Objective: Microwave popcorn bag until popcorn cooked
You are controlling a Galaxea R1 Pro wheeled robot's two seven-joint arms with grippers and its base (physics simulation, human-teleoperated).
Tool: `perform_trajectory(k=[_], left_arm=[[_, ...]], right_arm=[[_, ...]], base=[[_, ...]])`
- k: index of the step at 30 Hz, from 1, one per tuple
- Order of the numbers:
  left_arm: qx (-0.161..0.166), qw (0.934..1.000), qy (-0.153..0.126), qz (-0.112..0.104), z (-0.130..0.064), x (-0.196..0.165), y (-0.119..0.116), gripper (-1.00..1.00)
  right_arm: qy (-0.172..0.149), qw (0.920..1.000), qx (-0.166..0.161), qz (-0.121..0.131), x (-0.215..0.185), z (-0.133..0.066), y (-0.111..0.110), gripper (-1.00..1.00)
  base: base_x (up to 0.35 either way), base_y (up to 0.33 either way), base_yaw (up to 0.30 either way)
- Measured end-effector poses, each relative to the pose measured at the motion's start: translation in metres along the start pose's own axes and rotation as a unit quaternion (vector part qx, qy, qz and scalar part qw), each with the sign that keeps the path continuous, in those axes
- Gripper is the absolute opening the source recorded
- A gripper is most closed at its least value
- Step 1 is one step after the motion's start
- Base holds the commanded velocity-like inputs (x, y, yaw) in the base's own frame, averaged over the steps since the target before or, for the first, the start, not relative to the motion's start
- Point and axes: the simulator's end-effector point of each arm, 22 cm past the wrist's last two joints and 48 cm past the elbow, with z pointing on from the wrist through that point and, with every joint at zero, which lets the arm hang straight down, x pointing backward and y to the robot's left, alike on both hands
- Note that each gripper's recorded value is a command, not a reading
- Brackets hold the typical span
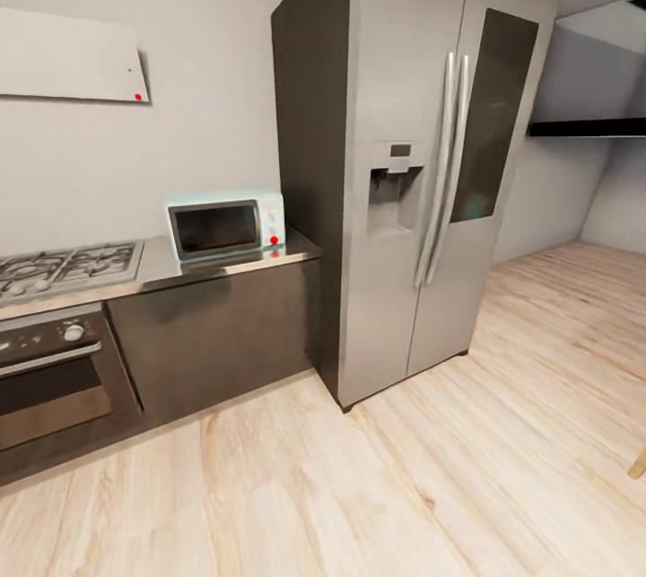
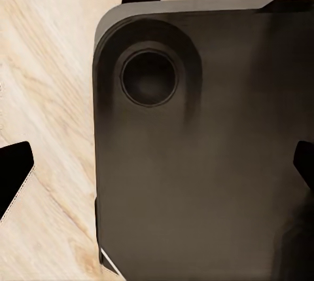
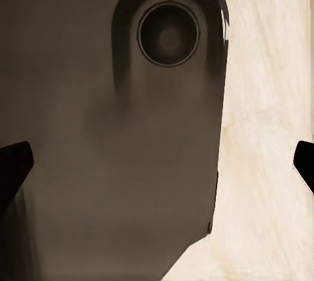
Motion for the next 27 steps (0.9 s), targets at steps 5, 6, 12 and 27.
perform_trajectory(k=[5,6,12,27], left_arm=[[0.0,1.0,0.0,0.0,0.0,0.0001,0.0,1.0],[0.0,1.0,0.0,0.0,0.0,0.0002,0.0,1.0],[-0.001,1.0,0.0,-0.001,0.0,-0.0001,0.0017,1.0],[-0.002,1.0,-0.004,-0.001,0.0,-0.002,0.0026,1.0]], right_arm=[[0.0,1.0,0.0,0.0,0.0,0.0,0.0,1.0],[0.0,1.0,0.0,0.0,0.0,0.0,0.0,1.0],[0.0,1.0,0.0,0.0,0.0,0.0,0.0,1.0],[0.0,1.0,0.0,0.0,0.0,0.0,0.0,1.0]], base=[[0.322,0.0,0.0],[0.322,0.0,0.0],[0.322,0.0,0.0],[0.322,0.0,0.0]])
